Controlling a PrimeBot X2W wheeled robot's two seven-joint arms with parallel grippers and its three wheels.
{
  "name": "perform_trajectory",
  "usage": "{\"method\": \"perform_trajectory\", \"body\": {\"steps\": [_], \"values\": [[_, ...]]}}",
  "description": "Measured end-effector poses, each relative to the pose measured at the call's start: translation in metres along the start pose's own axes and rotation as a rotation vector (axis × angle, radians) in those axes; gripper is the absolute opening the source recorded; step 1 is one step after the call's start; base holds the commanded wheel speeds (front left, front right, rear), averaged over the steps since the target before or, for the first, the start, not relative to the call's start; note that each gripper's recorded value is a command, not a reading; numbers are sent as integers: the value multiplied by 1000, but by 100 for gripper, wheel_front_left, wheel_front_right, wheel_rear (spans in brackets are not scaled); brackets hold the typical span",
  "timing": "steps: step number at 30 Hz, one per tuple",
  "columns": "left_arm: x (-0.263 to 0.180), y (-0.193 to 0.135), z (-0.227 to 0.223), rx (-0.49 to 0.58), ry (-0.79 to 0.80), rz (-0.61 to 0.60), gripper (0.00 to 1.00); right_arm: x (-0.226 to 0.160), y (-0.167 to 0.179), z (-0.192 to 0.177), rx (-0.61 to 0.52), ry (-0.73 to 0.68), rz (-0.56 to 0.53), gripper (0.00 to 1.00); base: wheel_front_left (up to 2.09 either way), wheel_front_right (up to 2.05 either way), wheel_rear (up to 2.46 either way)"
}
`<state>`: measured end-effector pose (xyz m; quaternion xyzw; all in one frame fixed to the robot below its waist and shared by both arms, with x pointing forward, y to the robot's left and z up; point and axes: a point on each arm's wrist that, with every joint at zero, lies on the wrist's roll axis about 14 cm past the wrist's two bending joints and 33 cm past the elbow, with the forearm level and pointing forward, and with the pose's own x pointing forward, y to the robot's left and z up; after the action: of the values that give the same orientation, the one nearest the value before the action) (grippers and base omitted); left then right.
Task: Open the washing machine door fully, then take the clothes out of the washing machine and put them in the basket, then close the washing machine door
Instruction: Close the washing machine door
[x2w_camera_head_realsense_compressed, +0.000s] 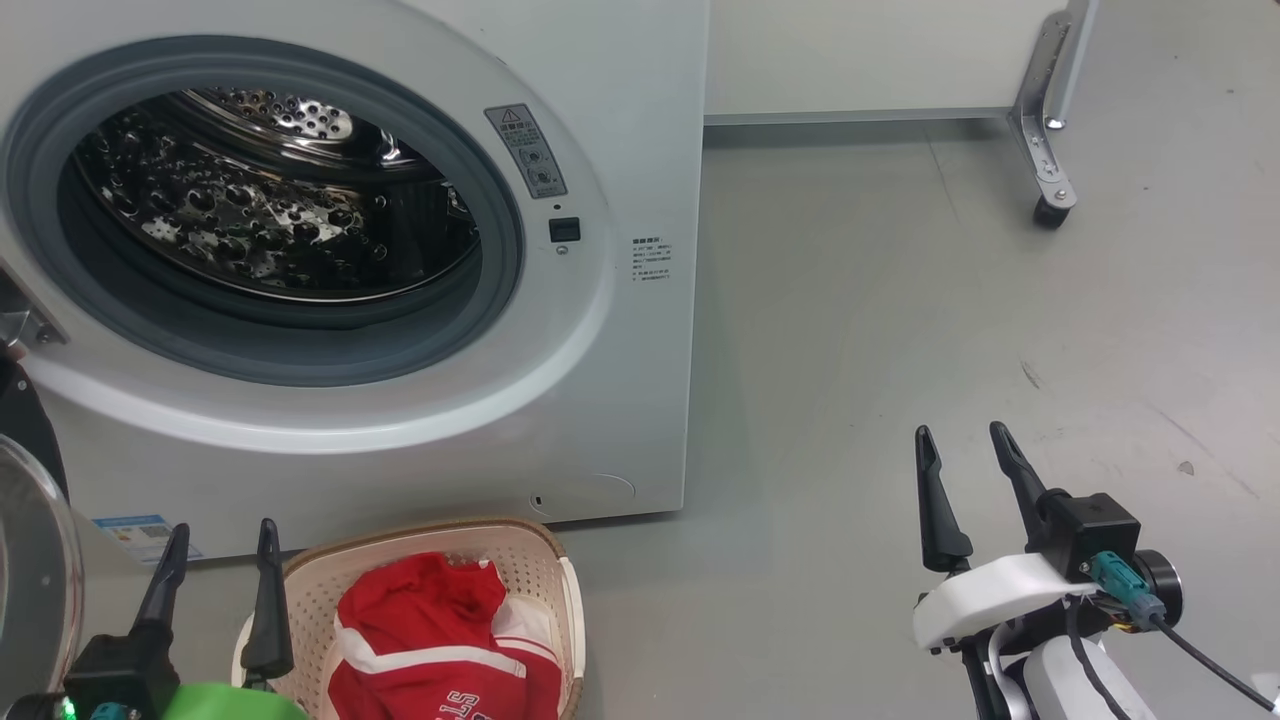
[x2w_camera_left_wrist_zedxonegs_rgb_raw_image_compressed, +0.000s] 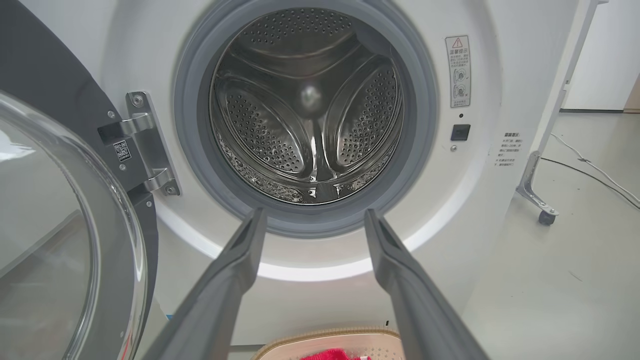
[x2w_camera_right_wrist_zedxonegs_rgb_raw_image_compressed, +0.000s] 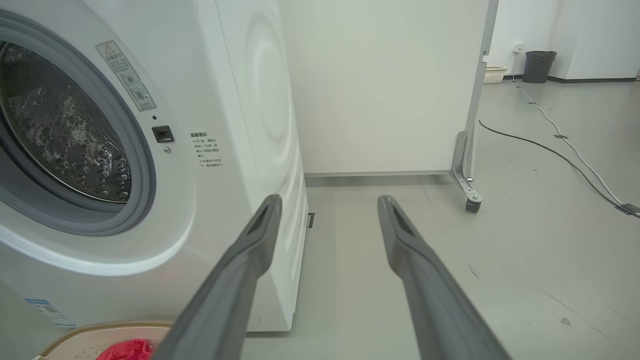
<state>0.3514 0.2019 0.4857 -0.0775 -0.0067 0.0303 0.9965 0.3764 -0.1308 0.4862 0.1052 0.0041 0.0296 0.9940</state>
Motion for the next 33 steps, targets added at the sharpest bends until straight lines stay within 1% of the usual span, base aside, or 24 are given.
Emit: {"method": "perform_trajectory", "body": {"steps": [9, 19, 33], "values": [[0, -2, 2, 4, -7, -13, 100, -2, -2, -1, 1, 3, -7, 100, -87, 87, 0], [-1, -3, 2, -3, -10, -17, 100, -2, -4, -4, 2, 12, -14, 100, -118, 118, 0], [-3, 7, 7, 0, -27, 10, 100, -2, 0, -6, 3, 17, -1, 100, -85, 85, 0]]}}
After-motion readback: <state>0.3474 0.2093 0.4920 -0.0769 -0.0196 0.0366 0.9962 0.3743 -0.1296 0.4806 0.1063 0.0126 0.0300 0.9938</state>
